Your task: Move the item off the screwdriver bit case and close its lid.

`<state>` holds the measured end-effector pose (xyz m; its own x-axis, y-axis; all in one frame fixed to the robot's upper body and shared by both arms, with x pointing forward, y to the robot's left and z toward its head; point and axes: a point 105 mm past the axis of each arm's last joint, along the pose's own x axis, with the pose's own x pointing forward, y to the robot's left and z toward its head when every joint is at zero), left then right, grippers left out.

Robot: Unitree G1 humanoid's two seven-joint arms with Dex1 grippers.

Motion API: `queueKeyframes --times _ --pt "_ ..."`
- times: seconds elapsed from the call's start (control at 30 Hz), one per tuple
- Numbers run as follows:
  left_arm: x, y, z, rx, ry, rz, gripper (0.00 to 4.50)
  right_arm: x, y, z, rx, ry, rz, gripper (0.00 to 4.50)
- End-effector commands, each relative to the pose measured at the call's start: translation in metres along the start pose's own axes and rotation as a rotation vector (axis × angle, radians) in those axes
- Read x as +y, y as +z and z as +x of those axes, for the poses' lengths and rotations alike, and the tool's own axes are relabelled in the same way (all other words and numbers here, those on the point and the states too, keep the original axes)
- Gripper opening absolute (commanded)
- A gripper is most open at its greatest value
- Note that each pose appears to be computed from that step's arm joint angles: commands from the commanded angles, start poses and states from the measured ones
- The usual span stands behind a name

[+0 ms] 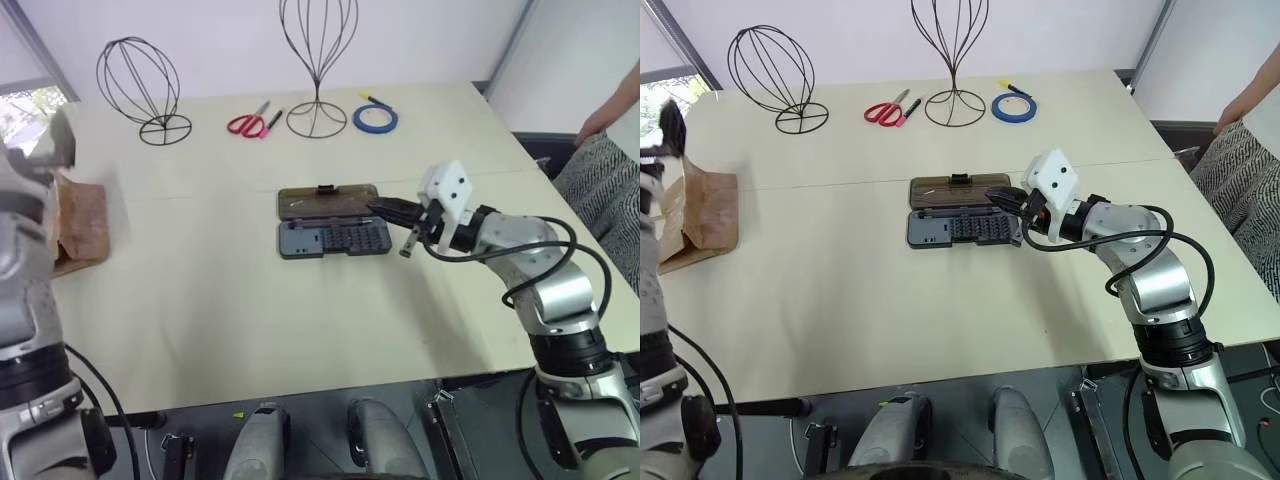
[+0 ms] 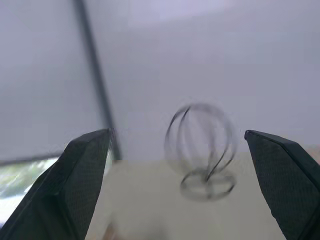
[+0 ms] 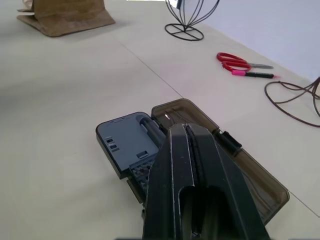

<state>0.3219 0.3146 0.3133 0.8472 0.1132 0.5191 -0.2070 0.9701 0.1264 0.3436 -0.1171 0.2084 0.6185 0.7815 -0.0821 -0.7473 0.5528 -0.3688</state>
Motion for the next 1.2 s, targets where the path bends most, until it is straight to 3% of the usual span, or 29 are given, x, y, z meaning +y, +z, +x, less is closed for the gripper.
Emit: queueKeyframes --times 0.03,0.2,0.37,0.67,0.8,1.0,1.2 --pt "-0.039 0.003 0.007 -0.013 -0.157 -0.041 4.47 -0.027 0.006 0.003 0.026 -0.076 -0.09 0.0" --pt "-0.09 -0.017 0.009 0.04 -0.339 -0.124 4.47 -0.056 0.0 0.022 0.086 -0.112 -0.124 0.0" --pt "-0.146 -0.058 -0.017 0.194 -0.576 -0.191 4.47 -0.071 -0.017 0.044 0.174 -0.087 -0.077 0.0" --pt "-0.18 -0.089 -0.046 0.282 -0.657 -0.216 4.47 -0.081 -0.029 0.061 0.204 -0.088 -0.013 0.0" --pt "-0.19 -0.095 -0.054 0.294 -0.672 -0.22 4.5 -0.084 -0.038 0.055 0.244 -0.088 -0.03 1.28" --pt "-0.202 -0.102 -0.064 0.317 -0.733 -0.212 4.5 -0.097 -0.046 0.05 0.295 -0.154 -0.003 4.36" --pt "-0.209 -0.111 -0.062 0.329 -0.773 -0.197 4.5 -0.114 -0.054 0.054 0.314 -0.381 0.234 4.36"
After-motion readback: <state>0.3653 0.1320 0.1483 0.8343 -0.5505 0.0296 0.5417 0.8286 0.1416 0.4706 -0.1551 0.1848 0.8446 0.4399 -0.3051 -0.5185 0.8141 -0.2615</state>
